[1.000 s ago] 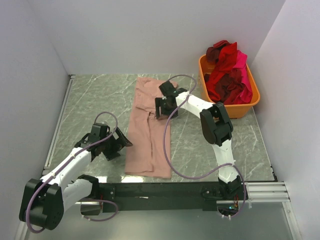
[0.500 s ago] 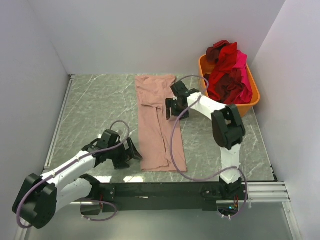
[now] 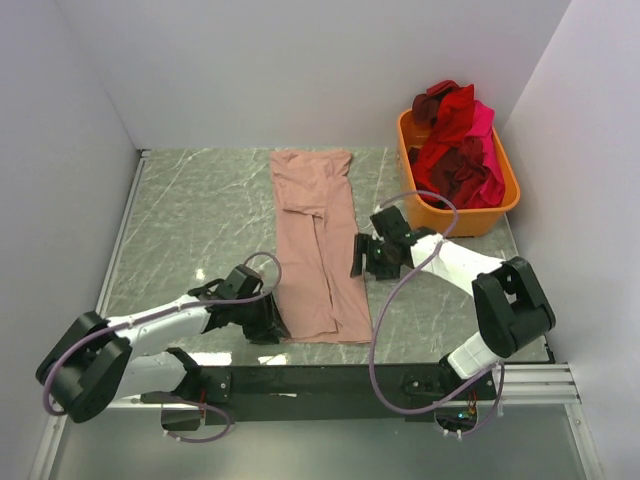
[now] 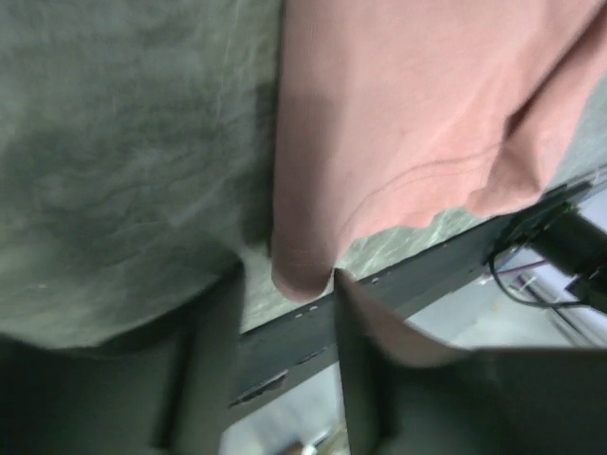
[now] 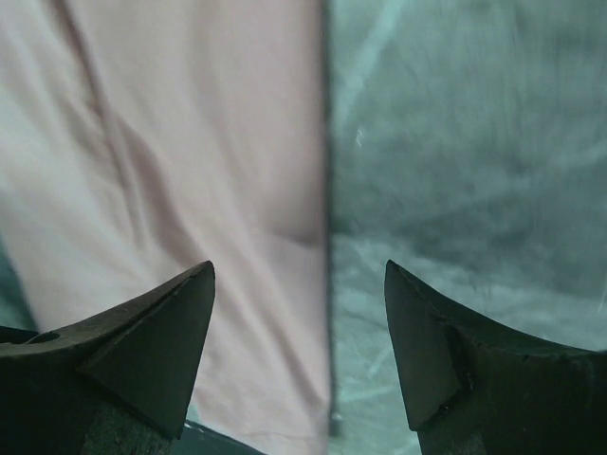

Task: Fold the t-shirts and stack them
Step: Fold the tshirt

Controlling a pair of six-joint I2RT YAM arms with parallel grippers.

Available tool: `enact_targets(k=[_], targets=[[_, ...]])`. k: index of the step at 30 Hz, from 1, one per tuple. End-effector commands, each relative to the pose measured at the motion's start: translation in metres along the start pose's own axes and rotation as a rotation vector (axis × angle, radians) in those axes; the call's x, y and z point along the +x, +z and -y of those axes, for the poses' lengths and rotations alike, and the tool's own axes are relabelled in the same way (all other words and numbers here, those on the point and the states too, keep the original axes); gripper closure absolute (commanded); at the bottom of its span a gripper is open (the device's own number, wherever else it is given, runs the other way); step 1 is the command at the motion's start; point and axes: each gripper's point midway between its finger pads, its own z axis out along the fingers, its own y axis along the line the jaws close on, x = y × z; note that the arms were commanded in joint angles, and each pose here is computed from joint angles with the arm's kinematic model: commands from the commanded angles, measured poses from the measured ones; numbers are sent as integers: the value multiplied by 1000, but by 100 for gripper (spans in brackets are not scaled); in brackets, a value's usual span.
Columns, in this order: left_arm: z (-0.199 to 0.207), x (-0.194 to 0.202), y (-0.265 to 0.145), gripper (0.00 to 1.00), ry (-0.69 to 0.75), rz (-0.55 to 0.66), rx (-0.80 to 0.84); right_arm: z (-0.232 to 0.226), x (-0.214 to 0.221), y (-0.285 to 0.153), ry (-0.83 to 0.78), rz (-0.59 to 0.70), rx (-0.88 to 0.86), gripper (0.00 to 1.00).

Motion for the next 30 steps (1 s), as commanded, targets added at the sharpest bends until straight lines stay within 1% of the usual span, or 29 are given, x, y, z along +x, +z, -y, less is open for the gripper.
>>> enact_targets(k=[1, 2, 3, 6, 7, 8, 9, 10, 14, 17, 21, 26, 28, 30], targets=[[2, 2, 7, 59, 35, -11, -37, -2, 4, -8, 32, 40, -37, 21], [1, 3, 8, 64, 37, -10, -47, 1, 7, -8, 35, 35, -31, 21], [-1, 2, 9, 74, 35, -7, -57, 5, 15, -6, 42, 20, -20, 21], [-6, -2, 14, 77, 30, 11, -90, 7, 24, -7, 42, 14, -37, 22], [-5, -4, 15, 80, 32, 11, -97, 5, 25, -10, 40, 19, -53, 22], [-6, -5, 16, 85, 30, 15, -105, 4, 29, -12, 38, 8, -68, 22], [-6, -6, 16, 94, 31, 17, -109, 6, 37, -12, 34, -6, -69, 22], [-7, -6, 17, 99, 28, 19, -117, 6, 39, -18, 28, -3, -80, 22], [-3, -7, 15, 99, 47, 25, -96, 11, 66, -29, 11, -54, -107, 23], [-1, -7, 11, 99, 55, 33, -80, 13, 90, -37, 21, -102, -135, 23], [1, 1, 8, 99, 56, 12, -54, 11, 121, -40, 52, -178, -183, 24], [-5, 15, 7, 99, 44, -28, -55, -1, 152, -42, 65, -276, -232, 28], [-6, 17, 6, 99, 40, -34, -60, -2, 161, -41, 77, -303, -224, 29], [-4, 20, 6, 99, 37, -40, -55, -2, 168, -40, 85, -316, -213, 34]])
